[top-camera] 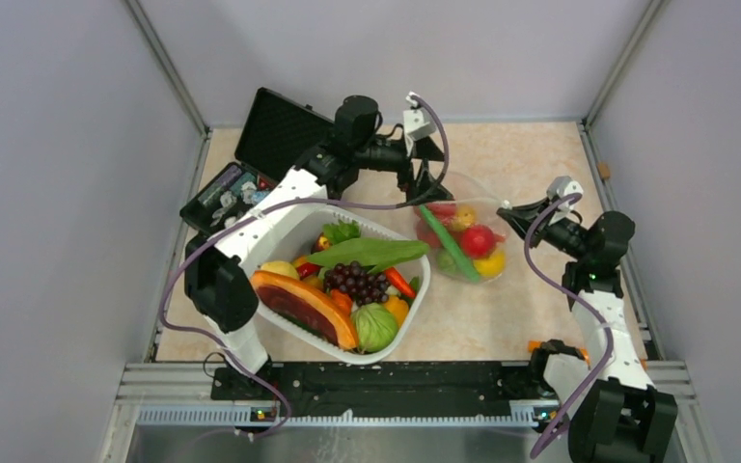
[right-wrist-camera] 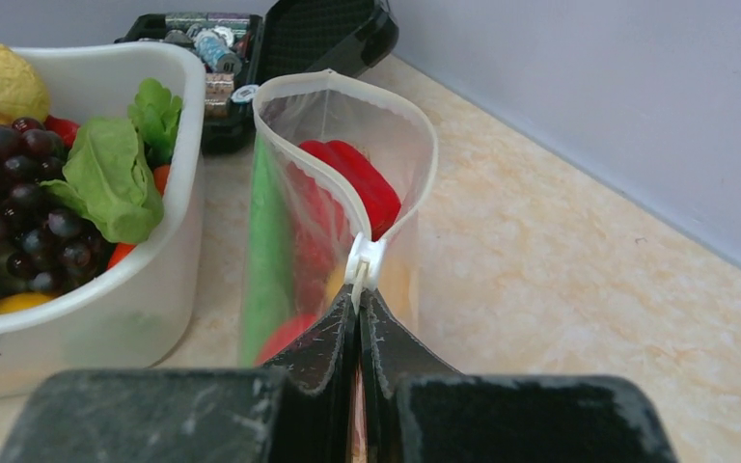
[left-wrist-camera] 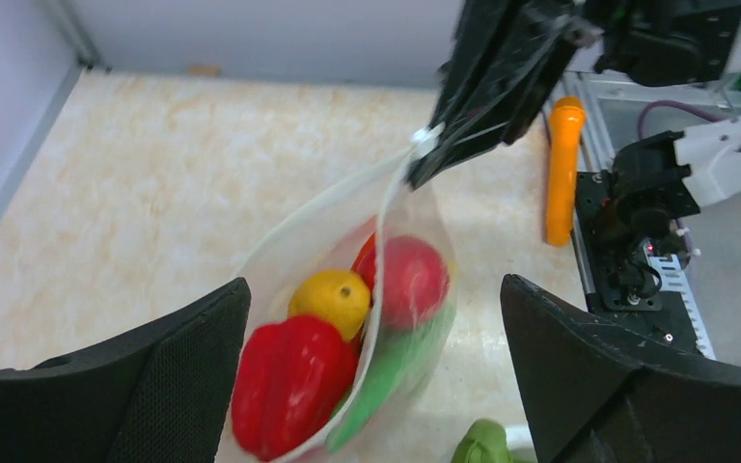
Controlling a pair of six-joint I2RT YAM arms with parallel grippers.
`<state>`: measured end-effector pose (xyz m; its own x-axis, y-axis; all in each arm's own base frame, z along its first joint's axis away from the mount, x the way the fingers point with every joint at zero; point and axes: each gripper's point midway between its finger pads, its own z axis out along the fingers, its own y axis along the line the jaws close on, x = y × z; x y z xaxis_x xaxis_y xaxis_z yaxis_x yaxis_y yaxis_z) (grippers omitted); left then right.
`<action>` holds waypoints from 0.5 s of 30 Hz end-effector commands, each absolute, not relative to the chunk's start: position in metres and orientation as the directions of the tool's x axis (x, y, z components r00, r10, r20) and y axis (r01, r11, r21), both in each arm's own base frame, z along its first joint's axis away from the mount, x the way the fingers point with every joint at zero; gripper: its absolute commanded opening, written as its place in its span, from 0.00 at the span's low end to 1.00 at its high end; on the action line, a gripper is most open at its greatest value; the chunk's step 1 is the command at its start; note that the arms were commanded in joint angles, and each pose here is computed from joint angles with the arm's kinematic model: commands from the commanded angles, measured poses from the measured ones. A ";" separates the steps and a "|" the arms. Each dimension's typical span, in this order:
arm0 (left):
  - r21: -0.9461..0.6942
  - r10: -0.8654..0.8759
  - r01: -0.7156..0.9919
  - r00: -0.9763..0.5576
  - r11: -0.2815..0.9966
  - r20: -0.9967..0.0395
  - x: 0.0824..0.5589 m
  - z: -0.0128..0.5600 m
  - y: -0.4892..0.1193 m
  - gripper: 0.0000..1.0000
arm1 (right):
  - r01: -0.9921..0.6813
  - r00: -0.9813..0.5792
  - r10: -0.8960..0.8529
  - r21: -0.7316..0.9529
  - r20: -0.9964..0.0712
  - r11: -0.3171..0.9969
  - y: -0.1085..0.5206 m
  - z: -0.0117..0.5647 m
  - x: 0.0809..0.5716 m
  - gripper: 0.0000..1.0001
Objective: Place the food in the zip-top bag and seal the zipper
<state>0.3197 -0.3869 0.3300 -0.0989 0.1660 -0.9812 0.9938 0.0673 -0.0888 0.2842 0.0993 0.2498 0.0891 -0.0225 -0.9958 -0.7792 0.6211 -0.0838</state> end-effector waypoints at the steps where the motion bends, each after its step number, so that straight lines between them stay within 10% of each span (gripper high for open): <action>1: 0.156 0.038 0.981 0.161 -0.114 -0.986 0.302 0.365 -0.414 0.99 | -0.802 0.145 -0.052 -0.148 -0.988 0.579 0.104 0.262 0.281 0.00; 15: 0.193 0.009 0.924 0.208 -0.330 -0.978 0.274 0.335 -0.476 0.80 | -0.810 0.150 -0.068 -0.162 -0.986 0.564 0.105 0.264 0.279 0.00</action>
